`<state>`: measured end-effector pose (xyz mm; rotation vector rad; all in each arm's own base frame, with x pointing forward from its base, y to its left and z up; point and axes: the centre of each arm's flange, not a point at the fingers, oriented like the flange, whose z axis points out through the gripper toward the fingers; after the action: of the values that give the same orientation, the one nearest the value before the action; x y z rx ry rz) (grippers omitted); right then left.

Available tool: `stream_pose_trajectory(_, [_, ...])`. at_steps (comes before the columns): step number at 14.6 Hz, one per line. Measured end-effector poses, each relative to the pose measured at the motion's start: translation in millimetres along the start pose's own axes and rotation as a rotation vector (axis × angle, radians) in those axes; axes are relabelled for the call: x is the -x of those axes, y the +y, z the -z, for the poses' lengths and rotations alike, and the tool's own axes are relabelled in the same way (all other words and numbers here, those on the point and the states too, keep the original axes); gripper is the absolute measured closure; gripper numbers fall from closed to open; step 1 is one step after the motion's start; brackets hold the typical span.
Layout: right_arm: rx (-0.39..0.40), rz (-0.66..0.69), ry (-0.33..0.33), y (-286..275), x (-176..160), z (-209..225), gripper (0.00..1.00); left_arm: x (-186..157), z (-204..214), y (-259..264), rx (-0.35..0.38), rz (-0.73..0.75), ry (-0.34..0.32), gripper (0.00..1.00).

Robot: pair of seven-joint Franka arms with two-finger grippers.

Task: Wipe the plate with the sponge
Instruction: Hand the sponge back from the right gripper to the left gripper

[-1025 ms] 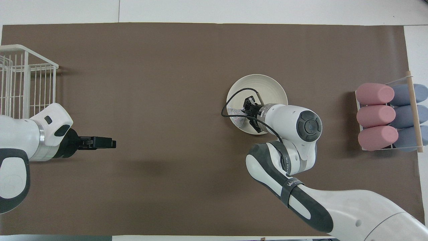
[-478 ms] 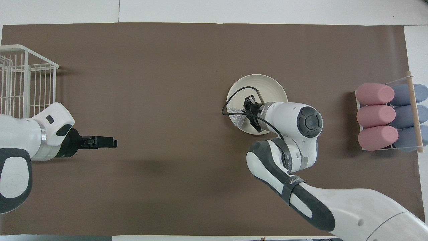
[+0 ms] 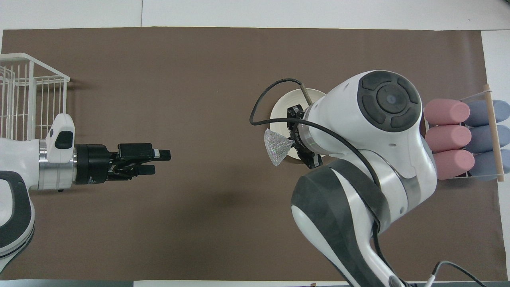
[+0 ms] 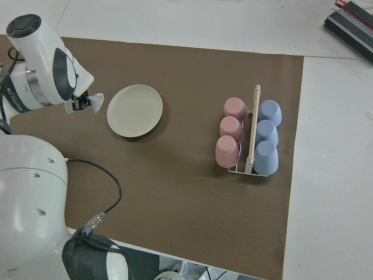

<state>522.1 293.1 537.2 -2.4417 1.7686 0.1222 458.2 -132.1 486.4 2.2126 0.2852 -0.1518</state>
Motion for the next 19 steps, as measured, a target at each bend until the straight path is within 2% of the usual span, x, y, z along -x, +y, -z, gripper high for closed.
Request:
stream_pose_trajectory(4, [0.006, -0.091, 0.011, 16, 42, 34, 0.88, 16, -25, 28, 0.146, 0.051, -0.066, 0.00])
stream_pose_trajectory(6, [0.024, -0.117, 0.050, 26, 65, 45, 0.88, 24, -36, 42, 0.217, 0.073, -0.098, 0.00])
stream_pose_trajectory(10, [0.018, -0.130, 0.086, 41, 107, 45, 0.88, 41, -62, 62, 0.309, 0.102, -0.149, 0.00])
stream_pose_trajectory(19, [0.013, -0.136, 0.108, 38, 108, 39, 0.88, 40, -101, 56, 0.323, 0.126, -0.197, 0.00])
